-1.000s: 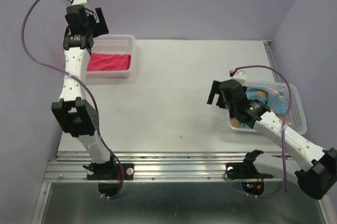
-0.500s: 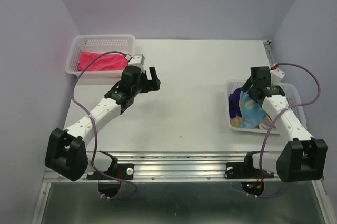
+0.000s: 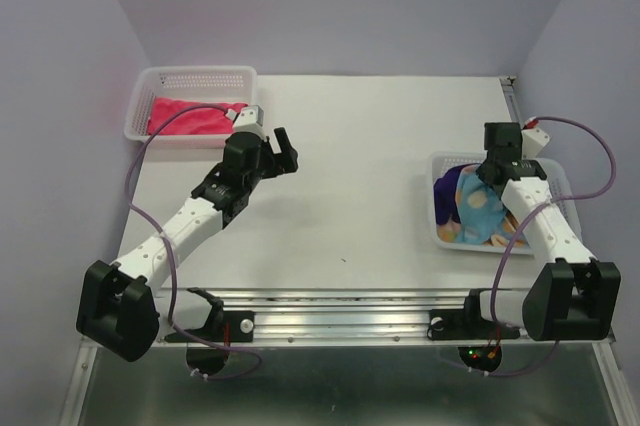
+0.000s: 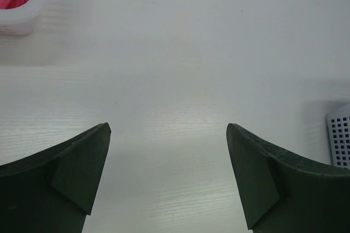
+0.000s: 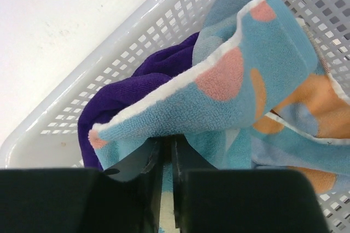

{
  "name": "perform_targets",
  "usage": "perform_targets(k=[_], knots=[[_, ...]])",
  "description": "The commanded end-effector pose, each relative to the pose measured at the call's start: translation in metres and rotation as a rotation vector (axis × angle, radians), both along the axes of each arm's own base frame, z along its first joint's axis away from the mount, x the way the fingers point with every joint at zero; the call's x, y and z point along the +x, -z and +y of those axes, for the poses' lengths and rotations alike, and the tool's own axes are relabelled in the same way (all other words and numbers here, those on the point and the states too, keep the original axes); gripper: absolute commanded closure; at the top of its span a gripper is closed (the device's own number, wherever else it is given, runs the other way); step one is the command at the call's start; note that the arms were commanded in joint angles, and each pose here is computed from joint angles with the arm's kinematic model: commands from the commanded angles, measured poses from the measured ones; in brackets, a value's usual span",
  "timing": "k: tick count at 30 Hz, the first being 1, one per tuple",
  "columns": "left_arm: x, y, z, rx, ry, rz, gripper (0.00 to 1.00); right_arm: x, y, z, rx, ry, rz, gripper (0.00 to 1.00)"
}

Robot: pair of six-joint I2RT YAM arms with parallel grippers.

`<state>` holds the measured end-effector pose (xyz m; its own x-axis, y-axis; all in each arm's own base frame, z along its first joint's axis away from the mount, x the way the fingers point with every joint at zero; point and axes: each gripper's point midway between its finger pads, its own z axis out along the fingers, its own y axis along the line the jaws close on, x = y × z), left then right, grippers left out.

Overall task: Fold and stack the towels
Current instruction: Grab crumpled towel

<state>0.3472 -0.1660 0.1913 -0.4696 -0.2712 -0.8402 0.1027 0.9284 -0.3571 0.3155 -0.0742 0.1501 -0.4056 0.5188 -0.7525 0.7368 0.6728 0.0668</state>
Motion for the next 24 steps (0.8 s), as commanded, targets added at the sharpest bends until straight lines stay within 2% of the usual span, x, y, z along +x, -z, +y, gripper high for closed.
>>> perform_targets(k=[1,2,8,12,13,15,18,19,22,24], knots=[[0.002,-0.014,0.004,-0.016,-0.028,-0.053,0.01,0.015,-0.039,-0.01,-0.044,0.025,-0.12,0.9],[0.001,-0.012,0.004,-0.012,-0.026,-0.052,0.01,0.013,-0.037,-0.01,-0.045,0.024,-0.102,0.99],[-0.001,-0.014,0.008,-0.007,-0.041,-0.056,0.01,0.015,-0.051,-0.005,-0.031,-0.014,-0.128,0.99],[-0.004,-0.018,0.008,-0.02,-0.031,-0.063,0.01,0.014,-0.116,-0.008,-0.065,-0.02,-0.257,0.99],[-0.005,-0.02,0.007,-0.027,-0.029,-0.067,0.01,0.013,-0.149,-0.006,-0.071,-0.044,-0.327,0.99],[-0.007,-0.023,0.007,-0.033,-0.027,-0.075,0.01,0.013,-0.178,0.001,-0.066,-0.092,-0.383,0.99],[-0.009,-0.026,0.007,-0.05,-0.025,-0.08,0.01,0.013,-0.222,0.025,-0.019,-0.241,-0.47,0.99],[-0.01,-0.026,0.007,-0.054,-0.025,-0.081,0.01,0.016,-0.239,0.044,0.022,-0.343,-0.519,0.99],[-0.014,-0.026,0.008,-0.067,-0.024,-0.08,0.01,0.02,-0.261,0.09,0.113,-0.606,-0.564,0.99],[-0.017,-0.028,0.009,-0.08,-0.024,-0.088,0.01,0.026,-0.276,0.104,0.137,-0.681,-0.581,0.99]])
